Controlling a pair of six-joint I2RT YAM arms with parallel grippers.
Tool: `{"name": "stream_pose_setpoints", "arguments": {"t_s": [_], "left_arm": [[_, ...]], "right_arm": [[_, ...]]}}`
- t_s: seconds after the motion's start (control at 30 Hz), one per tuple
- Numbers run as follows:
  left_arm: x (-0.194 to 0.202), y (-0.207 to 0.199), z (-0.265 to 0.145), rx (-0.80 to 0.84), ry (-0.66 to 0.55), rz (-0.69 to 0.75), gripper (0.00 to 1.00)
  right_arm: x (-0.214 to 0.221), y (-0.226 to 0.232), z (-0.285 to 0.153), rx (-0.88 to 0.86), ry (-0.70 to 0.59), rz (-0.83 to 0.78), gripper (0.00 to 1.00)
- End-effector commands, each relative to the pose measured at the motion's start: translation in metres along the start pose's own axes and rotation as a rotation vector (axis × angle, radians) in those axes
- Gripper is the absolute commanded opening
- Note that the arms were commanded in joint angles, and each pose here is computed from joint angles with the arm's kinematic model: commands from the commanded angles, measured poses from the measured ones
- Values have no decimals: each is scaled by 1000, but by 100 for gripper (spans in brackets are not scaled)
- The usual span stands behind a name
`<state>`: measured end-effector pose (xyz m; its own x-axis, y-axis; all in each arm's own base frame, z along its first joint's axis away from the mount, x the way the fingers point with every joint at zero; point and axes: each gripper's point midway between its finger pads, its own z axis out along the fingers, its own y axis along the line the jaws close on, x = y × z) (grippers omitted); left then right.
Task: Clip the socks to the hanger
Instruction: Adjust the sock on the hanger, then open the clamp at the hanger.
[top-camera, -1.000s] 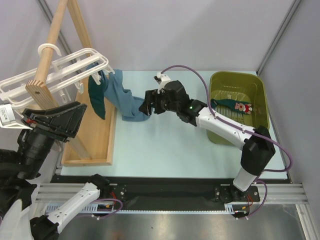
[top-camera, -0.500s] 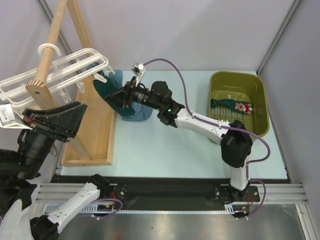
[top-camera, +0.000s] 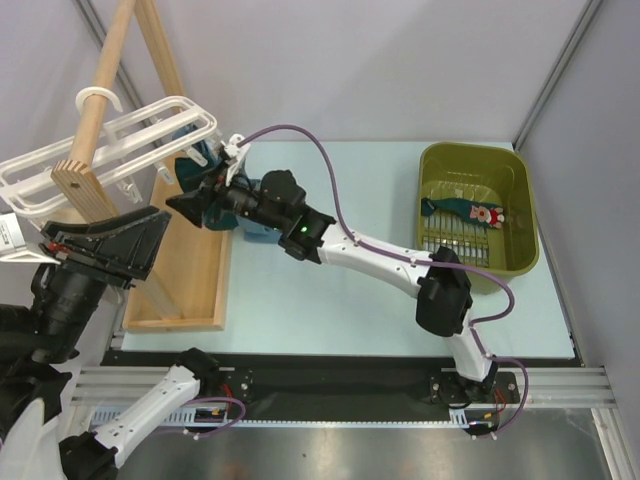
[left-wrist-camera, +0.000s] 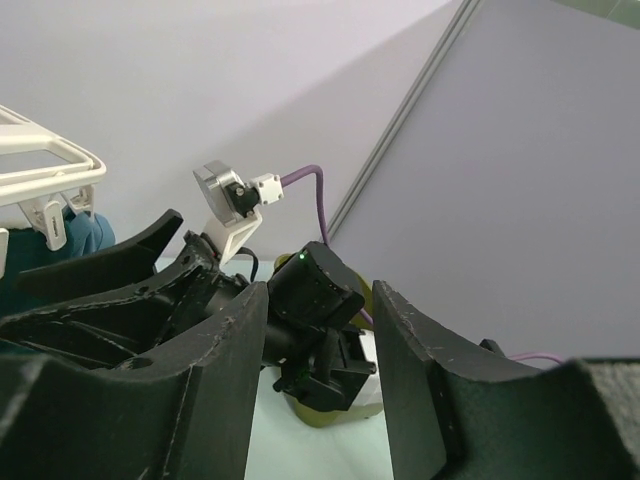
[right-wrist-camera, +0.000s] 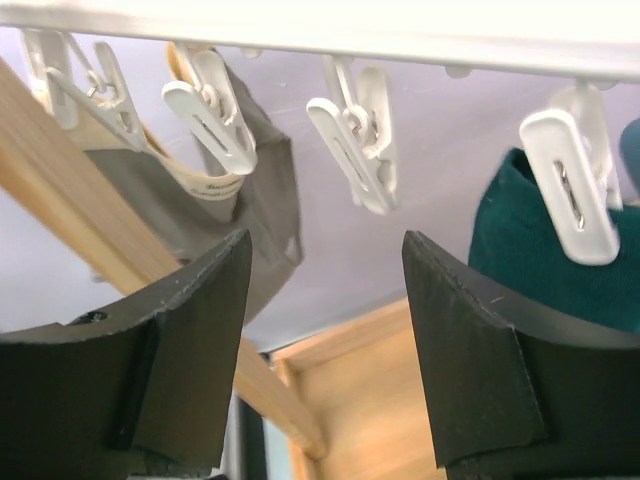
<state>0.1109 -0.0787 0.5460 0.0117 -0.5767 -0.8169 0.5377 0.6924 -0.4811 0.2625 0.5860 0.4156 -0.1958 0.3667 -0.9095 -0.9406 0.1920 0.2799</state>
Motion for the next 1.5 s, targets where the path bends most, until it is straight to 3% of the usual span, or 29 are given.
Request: {"name": "stream_pose_setpoints", "arguments": {"t_s": [0.0,0.27,1.1,1.47], "left_arm": [[-4,-6,-3,28,-13,-14,51],[-5,-7,-4,34,-17,-17,51],[-4,-10,-5,51,-18,-33,51],[2,-13,1,73,-2,-52,50]], "right_arm": [[-13,-11,13,74,-43,-144,66],[-9,-29,25,178,-87,-222,63],[-24,-10,44,137,-154,-213,59],[-30,-5,44,117,-173,-197,47]]}}
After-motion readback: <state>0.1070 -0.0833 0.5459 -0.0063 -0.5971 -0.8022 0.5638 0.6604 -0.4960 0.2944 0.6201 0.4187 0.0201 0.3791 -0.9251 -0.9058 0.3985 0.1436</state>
